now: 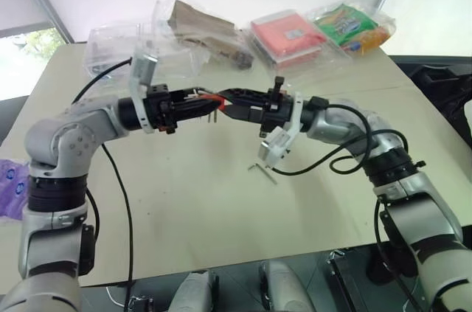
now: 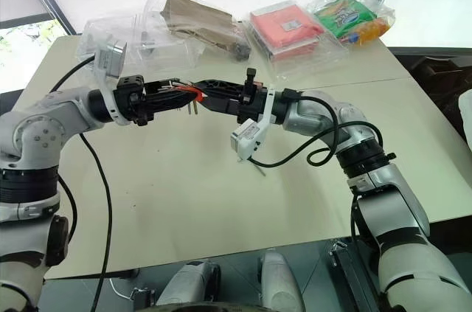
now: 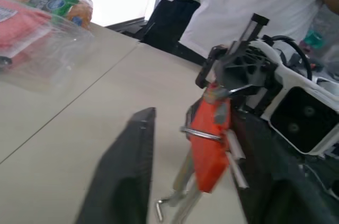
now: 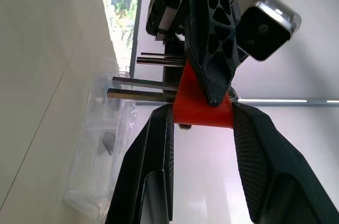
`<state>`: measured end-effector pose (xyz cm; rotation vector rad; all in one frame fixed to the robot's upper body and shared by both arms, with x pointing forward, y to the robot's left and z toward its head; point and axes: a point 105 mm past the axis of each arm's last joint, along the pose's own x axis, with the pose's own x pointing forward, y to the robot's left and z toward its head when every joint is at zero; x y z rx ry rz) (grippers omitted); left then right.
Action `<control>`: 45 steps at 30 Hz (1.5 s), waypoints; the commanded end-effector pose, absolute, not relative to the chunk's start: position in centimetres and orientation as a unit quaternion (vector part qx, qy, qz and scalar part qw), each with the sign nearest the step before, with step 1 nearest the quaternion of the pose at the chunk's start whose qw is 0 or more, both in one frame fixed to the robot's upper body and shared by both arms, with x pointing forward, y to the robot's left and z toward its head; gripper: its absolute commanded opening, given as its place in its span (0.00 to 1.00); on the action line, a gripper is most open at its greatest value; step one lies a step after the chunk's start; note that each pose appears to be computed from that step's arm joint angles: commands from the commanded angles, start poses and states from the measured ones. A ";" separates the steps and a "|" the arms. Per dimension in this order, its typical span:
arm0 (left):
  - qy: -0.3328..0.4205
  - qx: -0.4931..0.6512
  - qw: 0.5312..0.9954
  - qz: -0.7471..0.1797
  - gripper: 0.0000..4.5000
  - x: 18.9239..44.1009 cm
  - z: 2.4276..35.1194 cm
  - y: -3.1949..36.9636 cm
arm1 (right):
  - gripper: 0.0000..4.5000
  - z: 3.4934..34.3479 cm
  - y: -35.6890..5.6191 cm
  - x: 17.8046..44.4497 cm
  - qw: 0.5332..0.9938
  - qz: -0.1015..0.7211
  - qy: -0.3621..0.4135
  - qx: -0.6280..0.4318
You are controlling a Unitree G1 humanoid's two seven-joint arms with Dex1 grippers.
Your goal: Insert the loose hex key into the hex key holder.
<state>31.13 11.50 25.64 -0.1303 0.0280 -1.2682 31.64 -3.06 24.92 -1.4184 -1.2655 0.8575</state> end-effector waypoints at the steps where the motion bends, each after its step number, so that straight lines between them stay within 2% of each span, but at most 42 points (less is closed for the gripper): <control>1: -0.003 -0.054 0.809 -0.586 0.05 31.1 26.3 11.8 | 0.22 27.3 -2.8 30.7 0.490 0.337 -0.560 -0.577; 2: -0.002 -0.054 0.808 -0.587 0.01 31.1 26.3 11.8 | 0.22 27.3 -2.7 30.7 0.490 0.338 -0.560 -0.577; 14: -0.001 -0.047 0.807 -0.589 0.01 31.1 26.1 11.4 | 0.22 27.4 -2.8 31.2 0.505 0.342 -0.542 -0.579; 18: -0.001 -0.045 0.809 -0.586 0.00 31.2 25.9 11.3 | 0.66 27.3 -2.9 31.4 0.513 0.342 -0.536 -0.577; 20: 0.000 -0.045 0.810 -0.585 0.00 31.2 25.9 11.3 | 0.92 27.4 -3.0 31.6 0.518 0.338 -0.533 -0.577; 21: 0.000 -0.044 0.810 -0.584 0.00 31.1 25.8 11.4 | 0.99 27.4 -3.1 31.8 0.522 0.339 -0.527 -0.579; 23: 0.000 -0.041 0.812 -0.582 0.00 31.1 25.8 11.5 | 0.99 27.3 -3.4 32.4 0.543 0.340 -0.509 -0.575; 24: -0.001 -0.038 0.814 -0.579 0.00 31.1 25.8 11.6 | 0.99 27.4 -3.8 33.0 0.571 0.340 -0.490 -0.564; 26: -0.011 -0.025 0.826 -0.563 0.00 31.4 26.0 12.0 | 0.99 26.3 -5.8 35.3 0.674 0.368 -0.373 -0.521; 27: -0.014 -0.020 0.830 -0.557 0.00 31.5 26.1 12.2 | 0.99 25.6 -6.4 35.7 0.701 0.386 -0.331 -0.500; 29: -0.035 0.002 0.844 -0.535 0.00 31.8 26.3 12.5 | 0.99 23.7 -8.5 36.5 0.786 0.424 -0.185 -0.410; 30: -0.045 0.012 0.851 -0.523 0.00 32.1 26.4 12.7 | 0.99 22.7 -9.2 36.2 0.809 0.444 -0.117 -0.366; 35: -0.074 0.031 0.870 -0.486 0.00 32.6 26.2 12.8 | 0.99 19.6 -10.4 34.0 0.843 0.472 0.072 -0.247; 39: -0.078 0.025 0.872 -0.482 0.00 32.3 25.7 12.5 | 0.99 17.6 -10.7 32.8 0.848 0.464 0.140 -0.212; 45: -0.075 0.020 0.876 -0.475 0.00 31.9 25.2 12.4 | 0.99 14.1 -10.5 31.8 0.847 0.449 0.188 -0.214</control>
